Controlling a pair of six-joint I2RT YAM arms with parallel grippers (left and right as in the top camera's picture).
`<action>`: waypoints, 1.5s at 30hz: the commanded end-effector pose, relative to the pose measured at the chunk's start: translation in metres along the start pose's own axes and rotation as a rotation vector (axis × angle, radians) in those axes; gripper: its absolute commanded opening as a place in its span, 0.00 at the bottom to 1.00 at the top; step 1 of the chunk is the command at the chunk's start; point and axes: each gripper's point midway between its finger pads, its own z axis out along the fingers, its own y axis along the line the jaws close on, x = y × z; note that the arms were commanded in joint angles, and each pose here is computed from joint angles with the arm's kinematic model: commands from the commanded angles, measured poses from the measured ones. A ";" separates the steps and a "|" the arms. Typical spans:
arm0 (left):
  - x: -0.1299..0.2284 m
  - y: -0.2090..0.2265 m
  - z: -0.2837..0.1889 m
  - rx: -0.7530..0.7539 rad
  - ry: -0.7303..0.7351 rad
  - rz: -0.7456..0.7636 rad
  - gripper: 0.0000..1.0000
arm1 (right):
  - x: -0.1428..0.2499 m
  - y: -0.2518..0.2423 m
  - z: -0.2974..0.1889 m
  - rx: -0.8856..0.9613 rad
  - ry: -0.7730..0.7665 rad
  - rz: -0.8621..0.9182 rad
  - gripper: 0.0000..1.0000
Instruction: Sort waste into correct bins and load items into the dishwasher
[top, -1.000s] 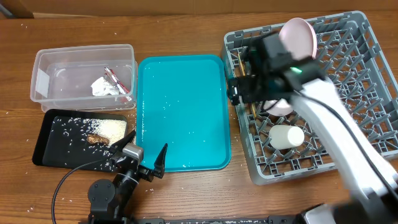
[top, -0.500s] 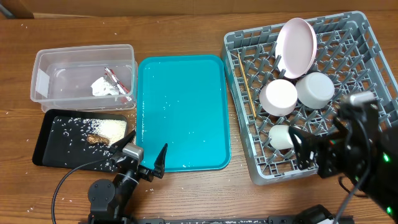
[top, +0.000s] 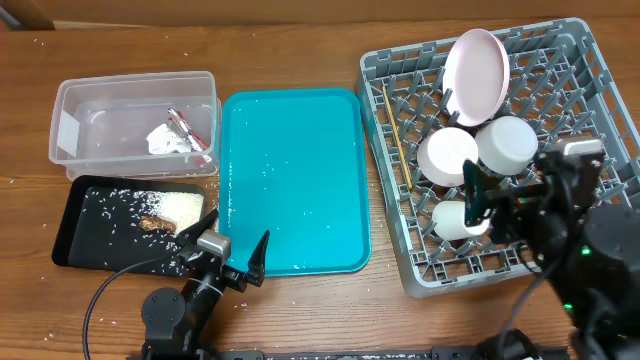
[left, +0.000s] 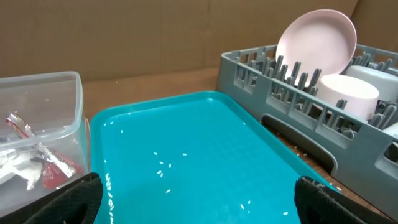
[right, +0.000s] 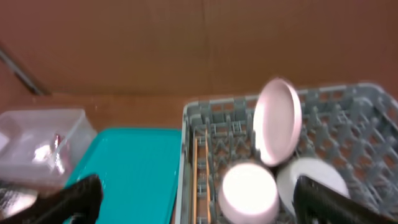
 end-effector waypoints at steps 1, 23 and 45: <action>0.000 -0.003 0.000 0.014 -0.003 0.014 1.00 | 0.034 -0.016 0.016 0.034 -0.057 0.016 1.00; 0.000 -0.003 0.000 0.014 -0.003 0.014 1.00 | 0.190 -0.070 0.052 0.125 -0.173 0.055 1.00; 0.000 -0.003 0.000 0.014 -0.003 0.014 1.00 | 0.181 -0.069 0.052 0.117 -0.224 0.056 1.00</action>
